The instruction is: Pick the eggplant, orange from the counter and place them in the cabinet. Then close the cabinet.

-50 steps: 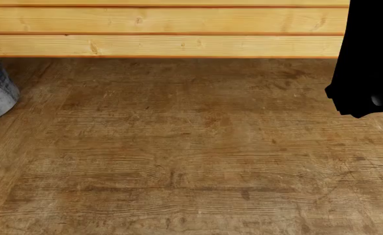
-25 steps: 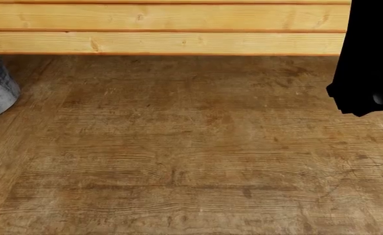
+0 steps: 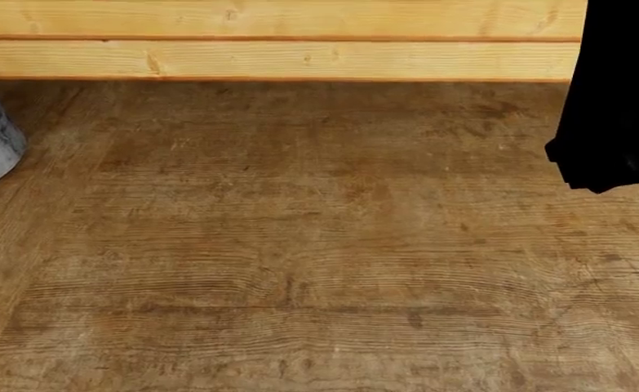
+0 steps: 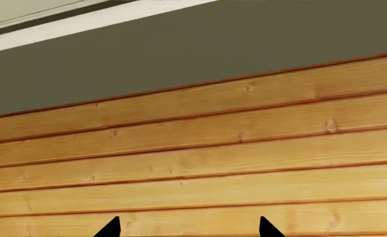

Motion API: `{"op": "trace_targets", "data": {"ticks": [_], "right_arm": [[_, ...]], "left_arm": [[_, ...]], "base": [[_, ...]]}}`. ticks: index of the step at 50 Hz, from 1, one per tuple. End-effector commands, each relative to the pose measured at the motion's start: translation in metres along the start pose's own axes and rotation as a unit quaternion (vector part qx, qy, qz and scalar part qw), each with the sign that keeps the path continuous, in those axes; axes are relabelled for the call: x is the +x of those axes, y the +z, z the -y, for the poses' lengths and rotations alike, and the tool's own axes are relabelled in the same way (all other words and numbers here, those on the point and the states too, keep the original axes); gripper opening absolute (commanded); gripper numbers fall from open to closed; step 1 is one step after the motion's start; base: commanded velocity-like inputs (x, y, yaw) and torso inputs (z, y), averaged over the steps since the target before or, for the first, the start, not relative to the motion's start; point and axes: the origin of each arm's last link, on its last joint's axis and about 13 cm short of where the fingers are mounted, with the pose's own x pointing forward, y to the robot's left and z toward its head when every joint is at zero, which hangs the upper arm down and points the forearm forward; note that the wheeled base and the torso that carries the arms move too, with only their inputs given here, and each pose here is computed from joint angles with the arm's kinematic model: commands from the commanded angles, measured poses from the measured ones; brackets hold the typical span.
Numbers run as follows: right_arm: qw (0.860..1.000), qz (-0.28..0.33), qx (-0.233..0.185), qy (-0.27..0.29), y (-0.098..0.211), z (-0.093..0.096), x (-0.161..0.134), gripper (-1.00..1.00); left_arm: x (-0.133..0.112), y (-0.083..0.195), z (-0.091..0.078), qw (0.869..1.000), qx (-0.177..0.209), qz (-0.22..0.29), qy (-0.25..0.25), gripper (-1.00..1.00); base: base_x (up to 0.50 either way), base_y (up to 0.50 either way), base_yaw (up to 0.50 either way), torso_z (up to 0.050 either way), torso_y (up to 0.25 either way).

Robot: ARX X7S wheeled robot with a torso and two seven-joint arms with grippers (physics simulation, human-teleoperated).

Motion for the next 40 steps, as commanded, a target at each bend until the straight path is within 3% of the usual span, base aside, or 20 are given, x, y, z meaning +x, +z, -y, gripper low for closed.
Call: {"op": "trace_targets", "data": {"ticks": [1,17,25,35,40], "right_arm": [[1.0,0.0,0.002,-0.001,0.0,-0.001,-0.001,1.0],[1.0,0.0,0.003,-0.005,0.0,-0.001,-0.001,1.0],[1.0,-0.002,0.002,-0.004,0.0,-0.001,-0.001,1.0],[1.0,-0.002,0.002,-0.005,0.0,-0.001,-0.001,1.0],[1.0,-0.003,0.003,-0.006,0.0,-0.001,-0.001,1.0]], "left_arm": [[-0.02,-0.108,0.051,0.967,-0.099,-0.227,-0.052,1.0],[-0.035,-0.131,0.057,0.953,-0.097,-0.283,-0.055,1.0],[-0.037,-0.132,0.058,0.944,-0.097,-0.308,-0.068,1.0],[-0.043,-0.14,0.059,0.938,-0.089,-0.328,-0.069,1.0],[-0.037,-0.132,0.055,0.945,-0.07,-0.314,-0.059,1.0]], "base": [[0.01,-0.01,-0.01,0.0,0.0],[0.01,-0.01,-0.01,0.0,-0.016],[0.01,-0.01,-0.01,0.023,-0.19],[0.0,0.0,-0.01,0.022,-0.054],[0.01,0.0,-0.01,0.0,-0.006]]}}
